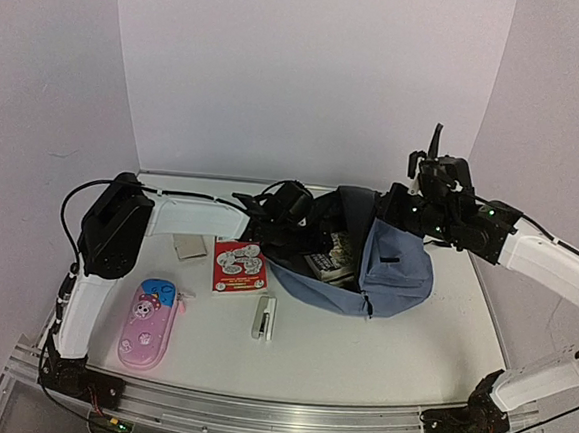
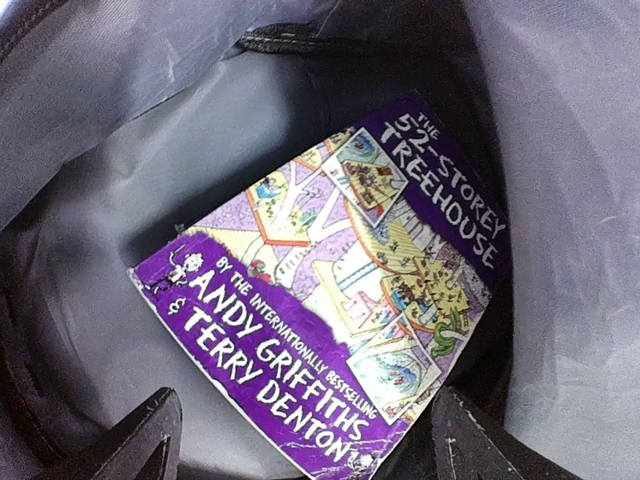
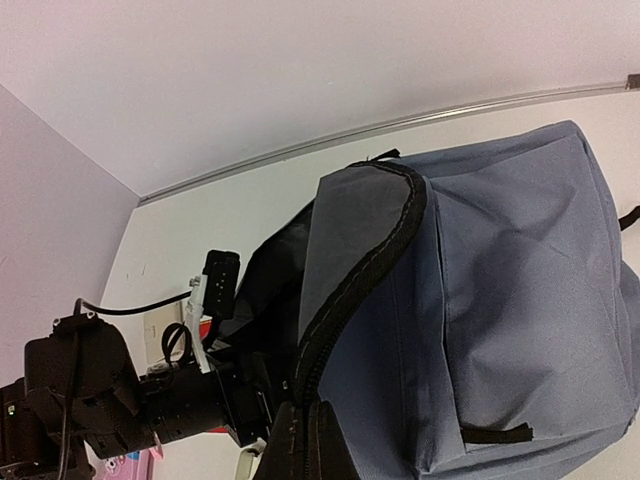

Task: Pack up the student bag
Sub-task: Place the book in the student bag.

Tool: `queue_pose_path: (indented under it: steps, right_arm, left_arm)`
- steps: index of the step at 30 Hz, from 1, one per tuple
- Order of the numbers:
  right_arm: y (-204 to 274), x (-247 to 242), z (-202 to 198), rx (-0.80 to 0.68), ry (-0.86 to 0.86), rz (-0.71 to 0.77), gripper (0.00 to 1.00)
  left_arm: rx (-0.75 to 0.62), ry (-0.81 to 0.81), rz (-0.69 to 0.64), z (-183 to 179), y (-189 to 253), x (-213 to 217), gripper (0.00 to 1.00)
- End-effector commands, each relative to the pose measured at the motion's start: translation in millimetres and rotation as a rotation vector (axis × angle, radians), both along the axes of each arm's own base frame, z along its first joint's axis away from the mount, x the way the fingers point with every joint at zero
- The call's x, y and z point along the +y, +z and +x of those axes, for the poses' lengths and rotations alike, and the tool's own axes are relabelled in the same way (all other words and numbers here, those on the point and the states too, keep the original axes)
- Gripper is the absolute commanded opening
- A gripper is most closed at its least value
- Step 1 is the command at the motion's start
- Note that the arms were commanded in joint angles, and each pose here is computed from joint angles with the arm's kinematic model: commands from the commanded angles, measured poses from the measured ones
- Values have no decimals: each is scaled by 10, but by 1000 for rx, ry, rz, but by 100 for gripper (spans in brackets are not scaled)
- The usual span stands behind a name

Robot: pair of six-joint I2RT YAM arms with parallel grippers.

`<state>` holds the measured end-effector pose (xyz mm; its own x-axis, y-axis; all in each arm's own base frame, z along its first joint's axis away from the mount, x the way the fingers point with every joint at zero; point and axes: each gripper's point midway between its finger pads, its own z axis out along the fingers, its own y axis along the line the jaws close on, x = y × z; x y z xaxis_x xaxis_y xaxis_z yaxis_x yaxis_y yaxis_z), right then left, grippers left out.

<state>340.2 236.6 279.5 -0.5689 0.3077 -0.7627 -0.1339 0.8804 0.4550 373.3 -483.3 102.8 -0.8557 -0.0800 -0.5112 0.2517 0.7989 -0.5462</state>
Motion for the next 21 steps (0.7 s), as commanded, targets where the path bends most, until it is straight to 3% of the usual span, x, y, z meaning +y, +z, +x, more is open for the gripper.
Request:
queue_pose_path:
  steps: [1, 11, 21]
  right_arm:
    - [343, -89, -18, -85, -30, 66, 0]
    - [361, -87, -21, -86, -28, 69, 0]
    - [284, -76, -2, -73, -31, 57, 0]
  left_arm:
    - [22, -22, -26, 21, 4, -139, 86]
    - [42, -62, -43, 55, -113, -315, 86]
    - [-20, -188, -177, 51, 32, -697, 86]
